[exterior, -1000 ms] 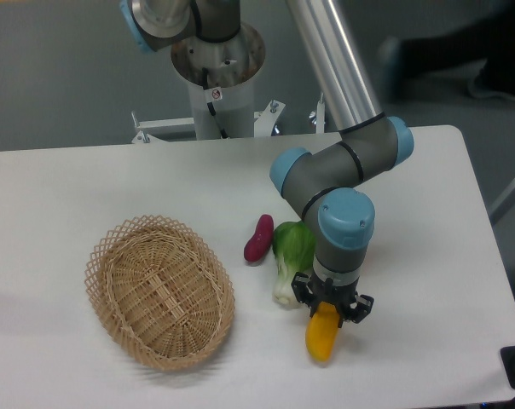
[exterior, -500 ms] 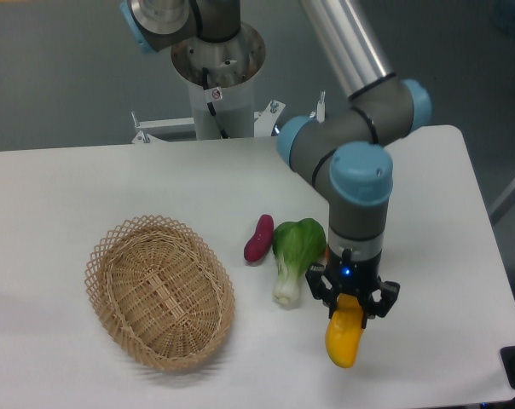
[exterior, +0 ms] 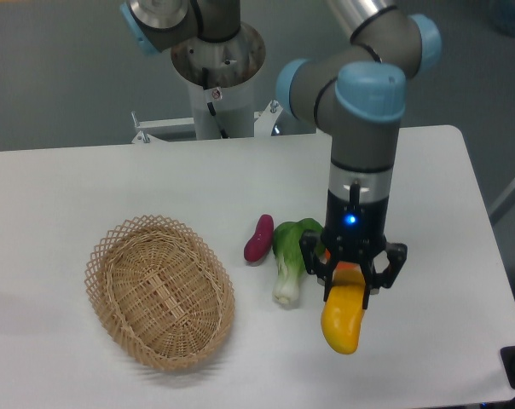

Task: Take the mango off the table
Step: 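Lift the grasped mango up off the table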

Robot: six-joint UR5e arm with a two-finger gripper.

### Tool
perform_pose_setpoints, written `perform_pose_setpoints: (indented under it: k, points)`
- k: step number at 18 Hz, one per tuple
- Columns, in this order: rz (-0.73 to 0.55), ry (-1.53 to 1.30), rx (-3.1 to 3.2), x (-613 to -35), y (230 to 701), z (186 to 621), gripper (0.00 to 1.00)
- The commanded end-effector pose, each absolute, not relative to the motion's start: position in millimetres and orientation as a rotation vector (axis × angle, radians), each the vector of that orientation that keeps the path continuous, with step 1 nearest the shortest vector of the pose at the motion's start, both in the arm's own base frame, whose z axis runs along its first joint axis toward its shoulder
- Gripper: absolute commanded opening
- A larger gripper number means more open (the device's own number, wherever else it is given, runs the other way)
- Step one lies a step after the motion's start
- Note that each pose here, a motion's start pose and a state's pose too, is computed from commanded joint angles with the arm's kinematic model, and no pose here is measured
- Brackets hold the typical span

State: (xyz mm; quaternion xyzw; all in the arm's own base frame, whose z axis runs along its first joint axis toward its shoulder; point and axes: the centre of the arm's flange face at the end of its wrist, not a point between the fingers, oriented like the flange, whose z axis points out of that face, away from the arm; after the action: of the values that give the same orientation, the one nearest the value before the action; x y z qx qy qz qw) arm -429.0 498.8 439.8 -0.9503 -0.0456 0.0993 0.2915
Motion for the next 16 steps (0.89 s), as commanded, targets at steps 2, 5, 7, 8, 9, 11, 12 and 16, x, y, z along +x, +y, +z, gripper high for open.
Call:
perform_pose_setpoints:
  k: [2, 5, 7, 8, 9, 11, 12, 16]
  points:
    - [0.271, -0.111, -2.527, -423.7, 499.9, 445.8, 0.44]
    - [0.267, -0.102, -2.527, -420.4, 502.5, 445.0, 0.44]
    - [0.267, -0.094, -2.520, -419.3, 502.4, 447.3, 0.44]
    - [0.260, -0.092, -2.518, -418.8, 502.8, 447.3, 0.44]
    - [0.260, -0.092, -2.518, -418.3, 502.4, 447.5, 0.44]
    - [0.259, -0.090, -2.518, -417.6, 503.1, 447.5, 0.44]
    - [0.256, -0.091, -2.520, -417.2, 502.9, 445.9, 0.44]
    - [0.256, -0.091, -2.520, -417.1, 502.8, 445.3, 0.44]
